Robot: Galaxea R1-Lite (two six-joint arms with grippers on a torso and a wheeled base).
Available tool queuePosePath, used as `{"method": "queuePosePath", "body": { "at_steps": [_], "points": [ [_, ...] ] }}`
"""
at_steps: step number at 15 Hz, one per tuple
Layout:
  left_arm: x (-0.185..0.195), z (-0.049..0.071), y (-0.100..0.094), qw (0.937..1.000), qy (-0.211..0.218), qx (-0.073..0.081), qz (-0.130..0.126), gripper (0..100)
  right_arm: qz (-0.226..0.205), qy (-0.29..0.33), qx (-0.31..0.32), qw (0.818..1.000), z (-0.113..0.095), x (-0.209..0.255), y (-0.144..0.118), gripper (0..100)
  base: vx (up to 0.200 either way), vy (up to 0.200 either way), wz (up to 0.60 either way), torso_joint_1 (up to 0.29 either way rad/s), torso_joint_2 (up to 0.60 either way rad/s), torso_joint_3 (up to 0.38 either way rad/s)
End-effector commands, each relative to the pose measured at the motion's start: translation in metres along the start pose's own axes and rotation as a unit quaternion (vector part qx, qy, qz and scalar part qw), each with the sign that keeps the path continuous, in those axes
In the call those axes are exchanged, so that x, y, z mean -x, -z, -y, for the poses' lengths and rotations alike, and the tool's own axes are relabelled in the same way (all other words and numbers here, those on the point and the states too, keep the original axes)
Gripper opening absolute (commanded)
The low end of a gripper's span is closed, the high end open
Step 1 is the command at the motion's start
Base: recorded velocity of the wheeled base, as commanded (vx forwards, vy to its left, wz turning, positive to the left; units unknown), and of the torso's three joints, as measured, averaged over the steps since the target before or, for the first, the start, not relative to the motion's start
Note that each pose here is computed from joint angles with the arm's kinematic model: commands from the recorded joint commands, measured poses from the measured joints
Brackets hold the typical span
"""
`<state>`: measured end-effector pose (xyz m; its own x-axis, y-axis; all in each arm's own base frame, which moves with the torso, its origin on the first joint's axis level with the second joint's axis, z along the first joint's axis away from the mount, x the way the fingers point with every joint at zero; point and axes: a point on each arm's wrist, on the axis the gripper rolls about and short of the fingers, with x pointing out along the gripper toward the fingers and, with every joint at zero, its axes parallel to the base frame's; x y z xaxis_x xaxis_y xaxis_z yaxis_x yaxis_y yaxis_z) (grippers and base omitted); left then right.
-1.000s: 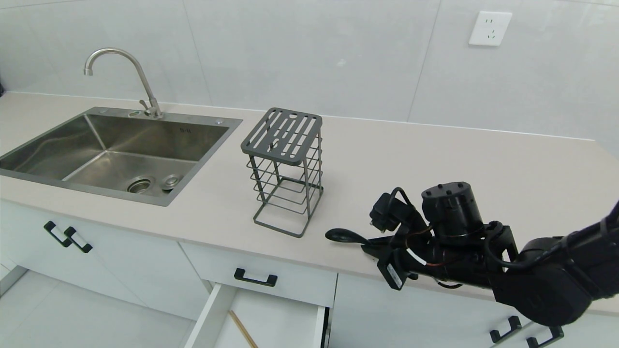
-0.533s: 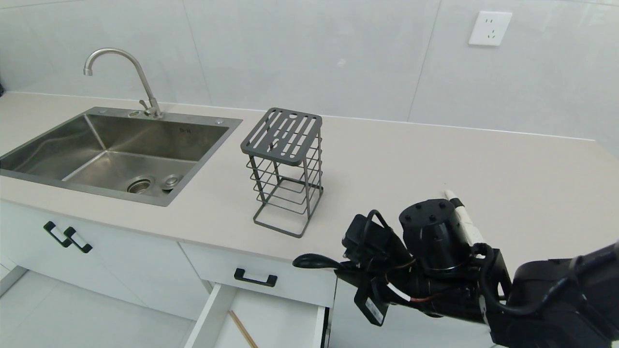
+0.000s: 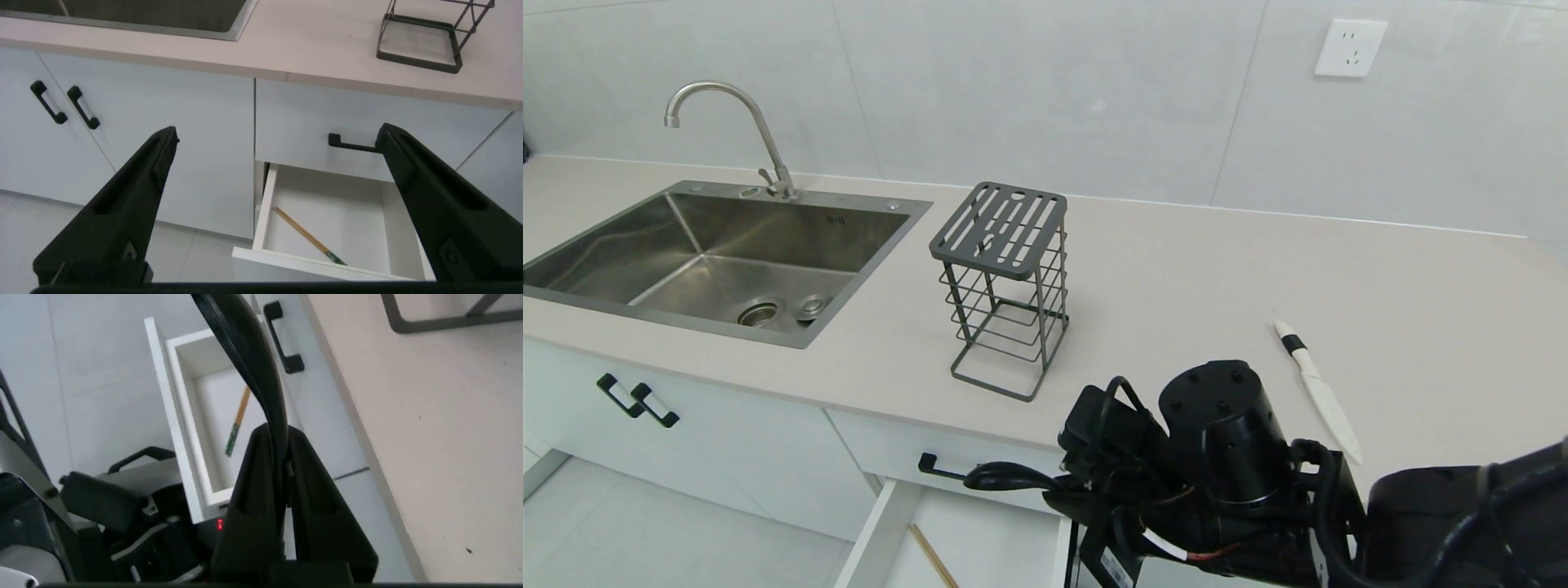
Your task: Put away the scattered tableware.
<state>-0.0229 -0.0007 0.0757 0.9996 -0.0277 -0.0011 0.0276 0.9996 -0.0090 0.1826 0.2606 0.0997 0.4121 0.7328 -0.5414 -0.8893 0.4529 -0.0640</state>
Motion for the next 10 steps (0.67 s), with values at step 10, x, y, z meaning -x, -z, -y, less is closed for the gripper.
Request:
{"method": "queuePosePath", "body": {
  "at_steps": [10],
  "points": [
    [0.000,0.000,0.000,1.0000,0.000,0.000,-0.001,100,0.073,-0.060,0.033,0.995,-0.039,-0.040,-0.053,0,0.000,0.000,0.00,0.000,0.00,0.000]
  ]
}}
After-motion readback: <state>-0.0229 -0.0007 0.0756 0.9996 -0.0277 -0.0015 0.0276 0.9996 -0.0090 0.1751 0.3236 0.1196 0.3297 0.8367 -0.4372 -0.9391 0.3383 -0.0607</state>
